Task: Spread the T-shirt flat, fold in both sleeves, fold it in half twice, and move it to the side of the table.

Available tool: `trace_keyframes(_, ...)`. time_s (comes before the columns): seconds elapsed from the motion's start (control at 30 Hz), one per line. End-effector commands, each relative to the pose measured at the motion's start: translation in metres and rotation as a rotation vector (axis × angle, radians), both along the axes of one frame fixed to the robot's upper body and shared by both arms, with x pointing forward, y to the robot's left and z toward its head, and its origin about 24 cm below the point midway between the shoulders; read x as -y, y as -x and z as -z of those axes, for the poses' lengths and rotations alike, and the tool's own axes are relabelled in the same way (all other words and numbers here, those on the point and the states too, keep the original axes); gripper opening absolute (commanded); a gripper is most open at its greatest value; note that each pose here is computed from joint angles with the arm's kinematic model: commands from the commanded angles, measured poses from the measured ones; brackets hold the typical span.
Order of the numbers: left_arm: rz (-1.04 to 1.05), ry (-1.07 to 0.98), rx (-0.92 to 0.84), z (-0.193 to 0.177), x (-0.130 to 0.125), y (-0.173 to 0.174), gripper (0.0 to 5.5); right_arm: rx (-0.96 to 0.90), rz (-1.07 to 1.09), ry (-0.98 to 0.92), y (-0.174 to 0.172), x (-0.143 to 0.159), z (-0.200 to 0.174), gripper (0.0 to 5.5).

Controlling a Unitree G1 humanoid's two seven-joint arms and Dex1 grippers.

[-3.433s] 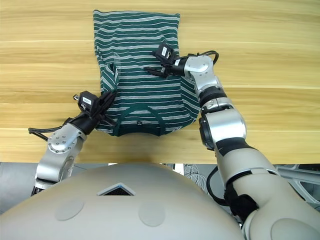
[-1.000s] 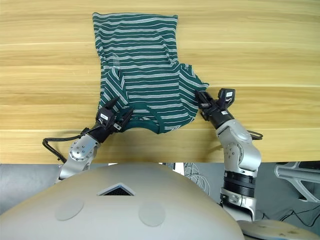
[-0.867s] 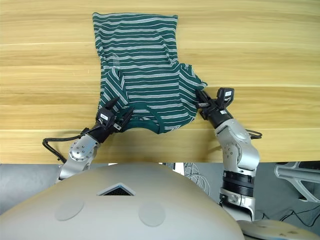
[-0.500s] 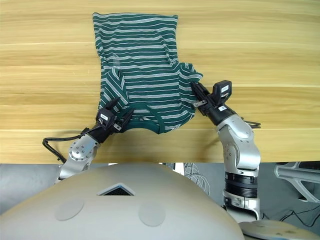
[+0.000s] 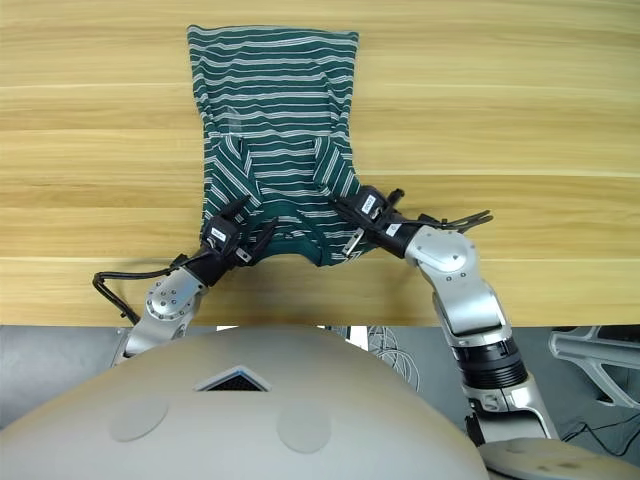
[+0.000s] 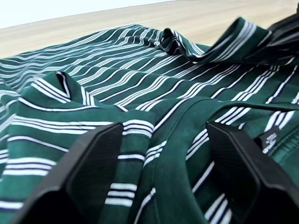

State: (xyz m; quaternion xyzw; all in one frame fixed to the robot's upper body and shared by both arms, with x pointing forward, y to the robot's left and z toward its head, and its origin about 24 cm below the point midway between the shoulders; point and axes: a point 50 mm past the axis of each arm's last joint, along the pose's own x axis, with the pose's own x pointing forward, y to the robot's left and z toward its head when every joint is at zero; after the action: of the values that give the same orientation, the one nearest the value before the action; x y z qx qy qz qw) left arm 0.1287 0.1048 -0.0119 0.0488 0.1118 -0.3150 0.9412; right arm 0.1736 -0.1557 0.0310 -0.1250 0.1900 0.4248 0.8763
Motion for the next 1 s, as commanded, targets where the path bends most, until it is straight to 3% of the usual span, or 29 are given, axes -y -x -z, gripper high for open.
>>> trace_keyframes(0.03,0.024,-0.053,-0.095,0.013,-0.002,0.015,3.18,0.007,0.0,-0.061,-0.003,-0.004,-0.013,0.91)
trace_keyframes(0.37,0.072,-0.022,0.058,-0.027,-0.022,0.005,3.18,-0.016,-0.024,-0.15,0.0,-0.008,-0.022,2.66)
trace_keyframes(0.43,0.082,0.032,0.175,-0.05,-0.027,-0.003,3.18,0.05,-0.04,-0.152,-0.007,0.0,-0.031,3.02)
trace_keyframes(0.53,0.047,0.071,0.393,-0.096,-0.056,-0.021,3.18,0.294,-0.076,-0.066,-0.031,0.036,-0.056,3.61)
trace_keyframes(0.6,0.023,-0.014,0.473,-0.112,-0.083,-0.03,3.18,0.45,-0.13,0.081,-0.039,0.064,-0.067,3.61)
trace_keyframes(0.67,0.012,-0.1,0.49,-0.119,-0.107,-0.036,3.52,0.465,-0.169,0.211,-0.042,0.092,-0.068,4.01)
trace_keyframes(0.8,0.12,-0.495,0.343,-0.098,-0.165,-0.032,4.08,0.451,-0.214,0.515,-0.05,0.14,-0.059,4.67)
trace_keyframes(0.9,0.237,-0.756,0.15,-0.079,-0.2,-0.02,4.59,0.512,-0.29,0.586,-0.057,0.144,-0.057,4.95)
trace_keyframes(1.0,0.341,-0.821,0.135,-0.074,-0.196,-0.018,4.59,0.533,-0.429,0.544,-0.049,0.123,-0.042,4.95)
